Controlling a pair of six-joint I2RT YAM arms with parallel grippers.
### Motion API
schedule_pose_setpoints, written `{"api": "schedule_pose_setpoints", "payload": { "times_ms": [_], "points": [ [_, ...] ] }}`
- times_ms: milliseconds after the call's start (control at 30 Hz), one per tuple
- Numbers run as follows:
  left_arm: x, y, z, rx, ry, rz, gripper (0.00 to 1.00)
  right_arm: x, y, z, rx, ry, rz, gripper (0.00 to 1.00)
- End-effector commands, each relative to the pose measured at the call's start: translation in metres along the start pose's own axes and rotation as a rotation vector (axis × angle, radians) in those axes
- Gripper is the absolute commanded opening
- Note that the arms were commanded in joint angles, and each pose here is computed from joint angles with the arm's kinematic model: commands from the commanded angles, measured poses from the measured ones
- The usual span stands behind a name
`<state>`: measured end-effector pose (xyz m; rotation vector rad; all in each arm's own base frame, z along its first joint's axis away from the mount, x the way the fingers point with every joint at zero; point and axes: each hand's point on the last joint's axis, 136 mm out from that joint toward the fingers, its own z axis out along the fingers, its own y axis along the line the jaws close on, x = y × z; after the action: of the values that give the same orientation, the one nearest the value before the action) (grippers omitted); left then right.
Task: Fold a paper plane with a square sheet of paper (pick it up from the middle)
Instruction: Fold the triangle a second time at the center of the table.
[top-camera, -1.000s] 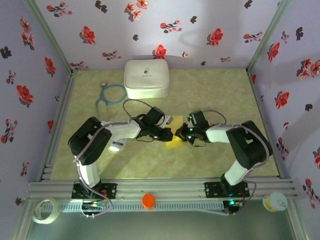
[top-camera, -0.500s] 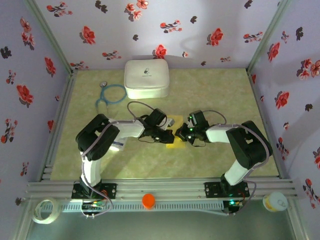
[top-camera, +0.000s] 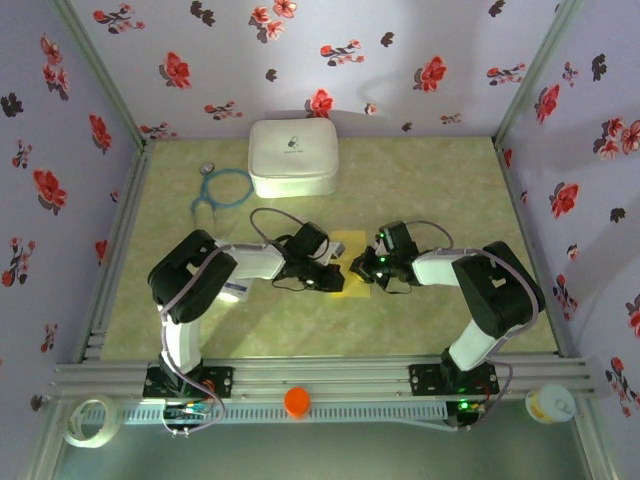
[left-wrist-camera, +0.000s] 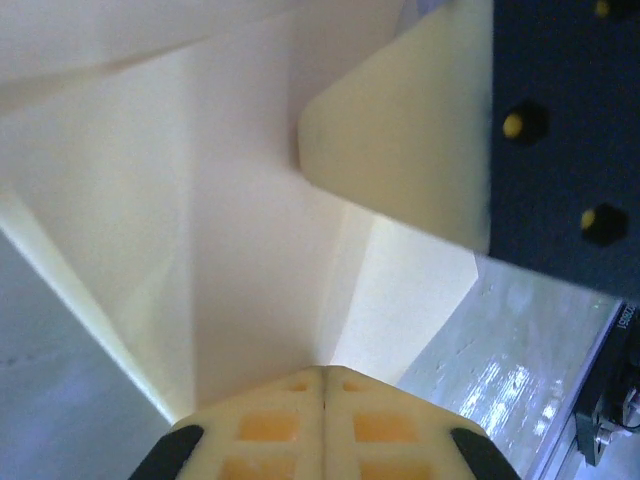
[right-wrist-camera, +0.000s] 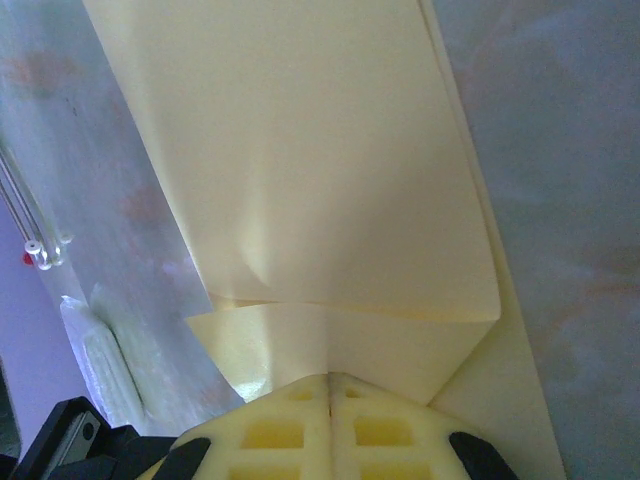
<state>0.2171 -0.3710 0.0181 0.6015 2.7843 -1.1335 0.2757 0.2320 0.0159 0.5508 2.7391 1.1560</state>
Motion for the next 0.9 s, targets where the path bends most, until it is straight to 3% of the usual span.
{"api": "schedule_pose_setpoints", "payload": {
  "times_ms": [0,233,533,667,867],
  "points": [
    [0.03,0.008,-0.006,-0.013,0.093,-0.044,0.06,0.005,-0.038,0.003,0.114,0.002,0.062,0.0],
    [0.041,0.012,-0.013,-0.014,0.071,-0.073,0.06,0.004,-0.033,0.003,0.091,0.005,0.058,0.0],
    [0.0,-0.031,-0.04,0.074,-0.055,0.035,0.06,0.004,-0.029,0.003,0.077,0.007,0.052,0.0],
    [-0.02,-0.022,-0.034,0.079,-0.088,-0.005,0.04,0.004,-0.028,0.003,0.075,0.006,0.054,0.0],
    [-0.028,-0.003,-0.009,0.05,-0.042,-0.061,0.04,0.003,-0.026,0.003,0.066,0.007,0.052,0.0]
  ]
}}
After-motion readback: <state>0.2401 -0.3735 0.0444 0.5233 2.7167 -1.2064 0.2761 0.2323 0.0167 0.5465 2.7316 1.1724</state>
